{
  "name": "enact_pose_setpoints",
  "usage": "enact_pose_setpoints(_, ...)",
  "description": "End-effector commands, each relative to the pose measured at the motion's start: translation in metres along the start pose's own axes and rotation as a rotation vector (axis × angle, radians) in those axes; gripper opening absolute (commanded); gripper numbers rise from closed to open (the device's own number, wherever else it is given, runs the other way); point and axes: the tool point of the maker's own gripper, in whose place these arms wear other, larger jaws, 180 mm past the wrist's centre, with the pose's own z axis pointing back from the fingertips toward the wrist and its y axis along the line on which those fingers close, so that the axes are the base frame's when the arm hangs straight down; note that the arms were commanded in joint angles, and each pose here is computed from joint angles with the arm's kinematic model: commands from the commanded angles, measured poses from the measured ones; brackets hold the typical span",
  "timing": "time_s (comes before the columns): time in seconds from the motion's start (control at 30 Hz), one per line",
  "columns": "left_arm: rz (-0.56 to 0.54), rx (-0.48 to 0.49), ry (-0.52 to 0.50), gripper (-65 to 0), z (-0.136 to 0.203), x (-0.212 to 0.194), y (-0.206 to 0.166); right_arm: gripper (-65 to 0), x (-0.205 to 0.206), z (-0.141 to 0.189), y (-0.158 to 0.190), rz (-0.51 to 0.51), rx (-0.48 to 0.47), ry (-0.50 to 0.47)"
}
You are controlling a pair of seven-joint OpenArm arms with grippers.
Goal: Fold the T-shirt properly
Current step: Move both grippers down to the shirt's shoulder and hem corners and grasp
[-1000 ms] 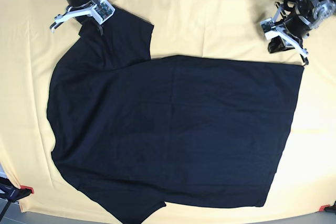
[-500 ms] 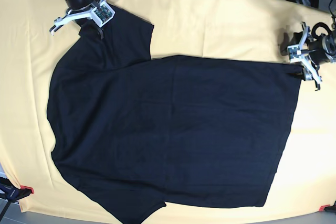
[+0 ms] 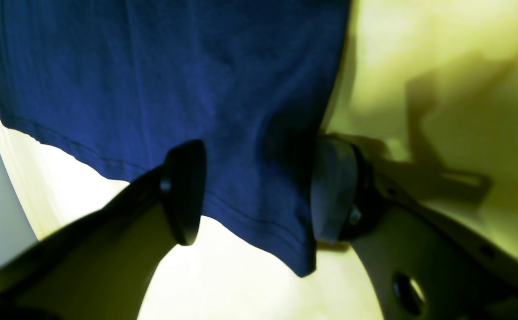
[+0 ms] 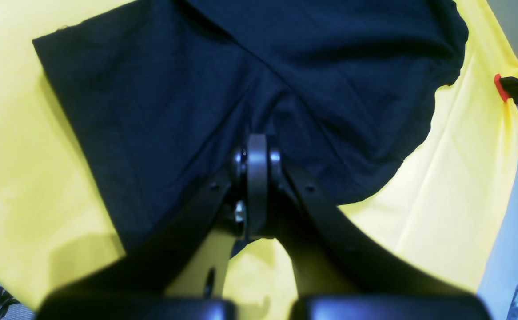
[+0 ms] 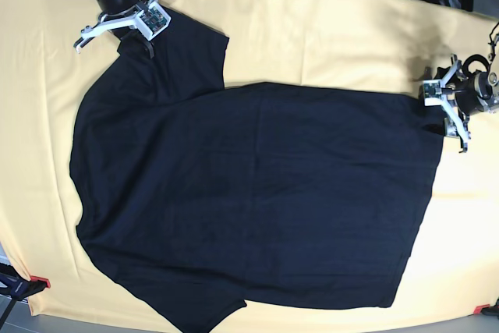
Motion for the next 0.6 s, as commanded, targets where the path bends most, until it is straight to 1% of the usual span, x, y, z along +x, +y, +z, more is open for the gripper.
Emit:
enact_pose_setpoints(0.0,-0.038,-0.012,0.075,-27.7,0.006,-0.018,0.003,-65.0,0.006,0.003,-0.004,0.003,-0.011,-0.024)
enact_pose_setpoints(0.17,-0.048,0.004,0.089,-27.7,0.004,-0.024,0.018,-65.0,0.006,0.003,-0.004,0.003,-0.011,-0.025)
enact_pose_setpoints(0.3,-0.049,0.051,0.109,-28.9,0.01,-0.03,0.039,-65.0,0.006,0.003,-0.004,0.003,-0.012,-0.025)
enact_pose_setpoints(0.4,-0.044,0.081,0.103,-29.5,0.013,-0.029,0.052,-65.0,0.006,0.003,-0.004,0.003,-0.012,-0.026)
enact_pose_setpoints(0.5,-0.01,0.086,0.072,-29.5,0.011,-0.023,0.053,-65.0,0.006,0.003,-0.004,0.003,-0.012,-0.025)
enact_pose_setpoints(0.57,0.014,0.059,0.052,-29.5,0.007,-0.018,0.046,-65.0,0.006,0.002,-0.004,0.003,-0.012,-0.026)
